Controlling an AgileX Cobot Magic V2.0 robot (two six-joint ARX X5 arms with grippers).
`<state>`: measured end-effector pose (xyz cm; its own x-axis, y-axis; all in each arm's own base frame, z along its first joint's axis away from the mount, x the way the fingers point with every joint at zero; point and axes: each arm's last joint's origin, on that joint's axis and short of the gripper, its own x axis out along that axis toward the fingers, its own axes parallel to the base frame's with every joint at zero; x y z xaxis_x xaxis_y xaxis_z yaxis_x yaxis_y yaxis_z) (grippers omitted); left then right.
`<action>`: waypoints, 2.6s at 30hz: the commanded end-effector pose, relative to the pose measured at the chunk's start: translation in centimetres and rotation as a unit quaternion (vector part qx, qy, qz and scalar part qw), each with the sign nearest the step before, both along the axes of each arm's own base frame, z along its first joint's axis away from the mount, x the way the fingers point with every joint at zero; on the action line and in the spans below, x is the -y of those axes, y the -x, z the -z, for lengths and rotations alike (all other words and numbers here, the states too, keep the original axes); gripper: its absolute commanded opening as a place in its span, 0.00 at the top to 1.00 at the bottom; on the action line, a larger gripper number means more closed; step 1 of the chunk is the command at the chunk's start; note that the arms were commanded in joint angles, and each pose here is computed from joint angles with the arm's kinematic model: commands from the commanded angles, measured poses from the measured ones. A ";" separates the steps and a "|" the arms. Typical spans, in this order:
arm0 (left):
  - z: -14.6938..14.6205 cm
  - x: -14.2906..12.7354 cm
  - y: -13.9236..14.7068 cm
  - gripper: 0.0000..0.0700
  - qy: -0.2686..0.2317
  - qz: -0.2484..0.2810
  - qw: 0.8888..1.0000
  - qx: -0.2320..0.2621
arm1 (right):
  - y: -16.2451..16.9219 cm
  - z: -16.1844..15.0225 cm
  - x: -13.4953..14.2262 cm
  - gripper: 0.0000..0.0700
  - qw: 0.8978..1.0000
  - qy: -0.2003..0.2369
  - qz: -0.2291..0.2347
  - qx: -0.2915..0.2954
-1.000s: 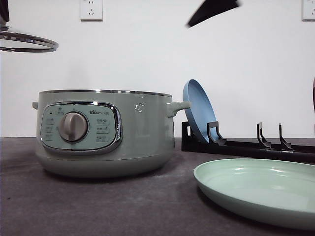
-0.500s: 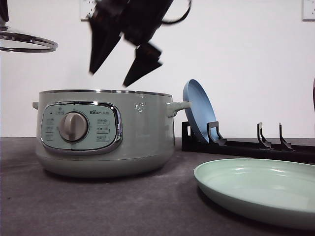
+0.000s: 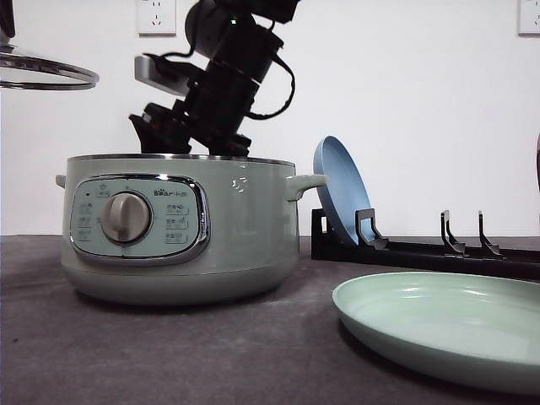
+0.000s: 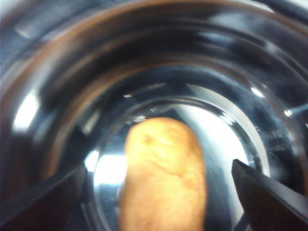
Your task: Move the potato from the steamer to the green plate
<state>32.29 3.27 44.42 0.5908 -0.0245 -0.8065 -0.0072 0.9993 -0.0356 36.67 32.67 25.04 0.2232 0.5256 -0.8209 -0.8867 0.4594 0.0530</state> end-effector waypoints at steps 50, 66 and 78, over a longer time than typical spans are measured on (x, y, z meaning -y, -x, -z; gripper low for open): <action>-1.5 0.0 0.4 1.00 0.000 0.000 0.999 0.042 | 10.0 -20.7 11.9 0.77 0.995 -0.044 0.078 0.040; -1.5 0.0 0.4 1.00 -0.001 0.001 0.999 0.041 | 20.2 -15.1 19.4 0.77 0.990 -0.022 0.135 -0.014; -1.5 0.0 0.4 1.00 -0.001 0.001 0.999 0.040 | 19.7 -2.6 19.6 0.77 0.976 -0.038 0.205 -0.056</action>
<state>32.31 3.27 44.44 0.5932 -0.0249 -0.8046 -0.0068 0.9993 -0.0359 16.77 12.78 27.94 0.3297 0.4620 -0.8233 -0.6350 0.7538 0.1687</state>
